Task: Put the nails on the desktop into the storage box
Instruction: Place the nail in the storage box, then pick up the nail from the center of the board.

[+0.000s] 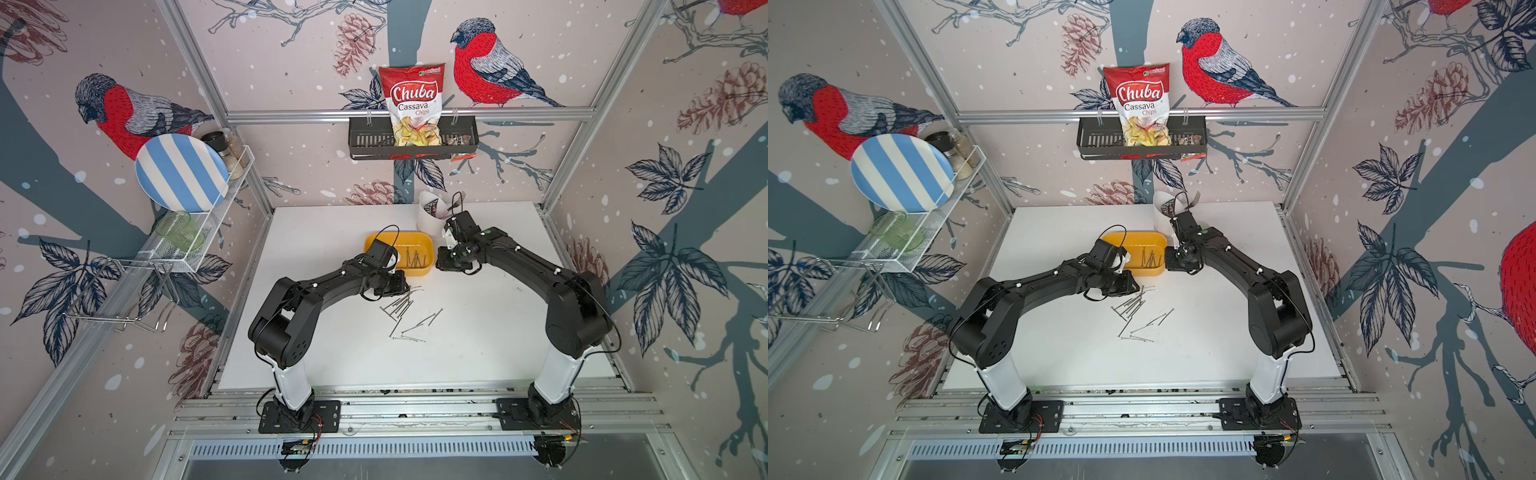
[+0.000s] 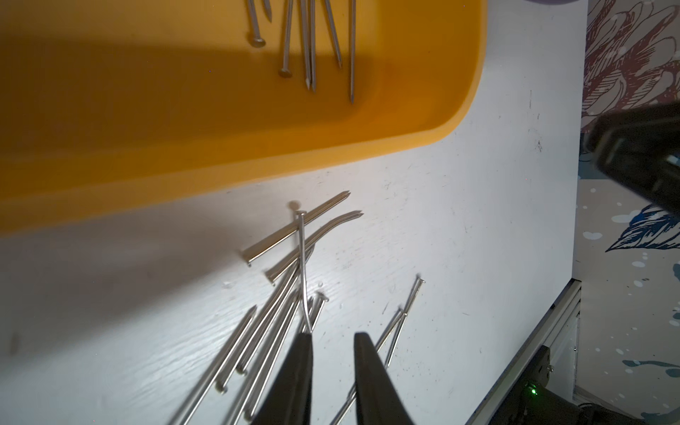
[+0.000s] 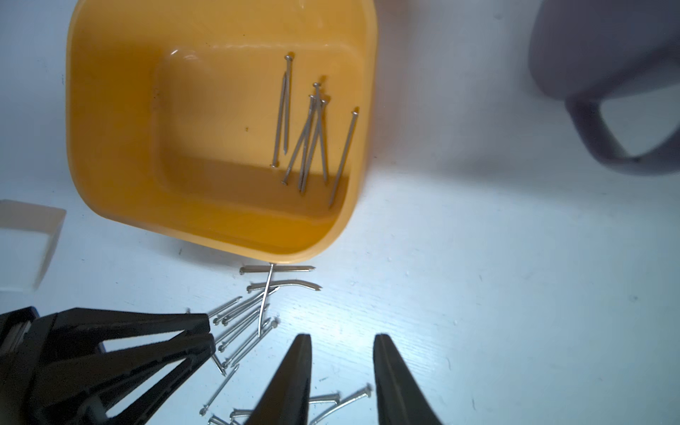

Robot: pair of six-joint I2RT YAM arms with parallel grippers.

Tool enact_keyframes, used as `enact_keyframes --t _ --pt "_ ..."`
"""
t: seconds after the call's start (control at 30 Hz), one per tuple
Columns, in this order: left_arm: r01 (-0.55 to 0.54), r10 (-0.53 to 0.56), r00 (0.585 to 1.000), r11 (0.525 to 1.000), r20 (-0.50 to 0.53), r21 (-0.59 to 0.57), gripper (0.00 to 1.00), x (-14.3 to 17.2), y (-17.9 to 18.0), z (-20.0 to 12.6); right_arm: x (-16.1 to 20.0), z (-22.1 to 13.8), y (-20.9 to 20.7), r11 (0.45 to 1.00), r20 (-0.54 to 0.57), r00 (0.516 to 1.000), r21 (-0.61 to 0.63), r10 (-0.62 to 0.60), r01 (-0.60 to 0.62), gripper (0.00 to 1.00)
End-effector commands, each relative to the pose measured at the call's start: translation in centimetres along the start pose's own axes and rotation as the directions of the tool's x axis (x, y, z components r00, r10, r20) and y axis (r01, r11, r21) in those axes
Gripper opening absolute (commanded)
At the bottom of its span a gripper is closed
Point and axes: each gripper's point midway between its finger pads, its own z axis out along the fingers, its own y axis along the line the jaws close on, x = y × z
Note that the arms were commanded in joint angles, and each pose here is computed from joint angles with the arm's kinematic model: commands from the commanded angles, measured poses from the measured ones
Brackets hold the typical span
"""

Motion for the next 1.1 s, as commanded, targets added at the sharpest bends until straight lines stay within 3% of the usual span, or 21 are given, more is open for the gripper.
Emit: enact_keyframes --t 0.0,0.37,1.07 --pt "-0.025 0.025 1.0 0.999 -0.002 -0.044 0.24 -0.2 0.0 0.7 -0.2 -0.7 -0.6 1.0 0.046 0.999 -0.007 0.008 -0.008 0.34" --pt "-0.081 0.067 0.995 0.975 -0.074 -0.206 0.23 0.6 1.7 2.5 -0.2 -1.2 -1.4 1.0 0.056 0.998 -0.023 0.01 -0.009 0.34" --pt "-0.166 0.123 0.979 0.941 -0.16 -0.295 0.23 0.5 2.3 4.0 -0.1 -0.3 -1.6 0.998 0.038 0.999 -0.051 0.026 -0.024 0.34"
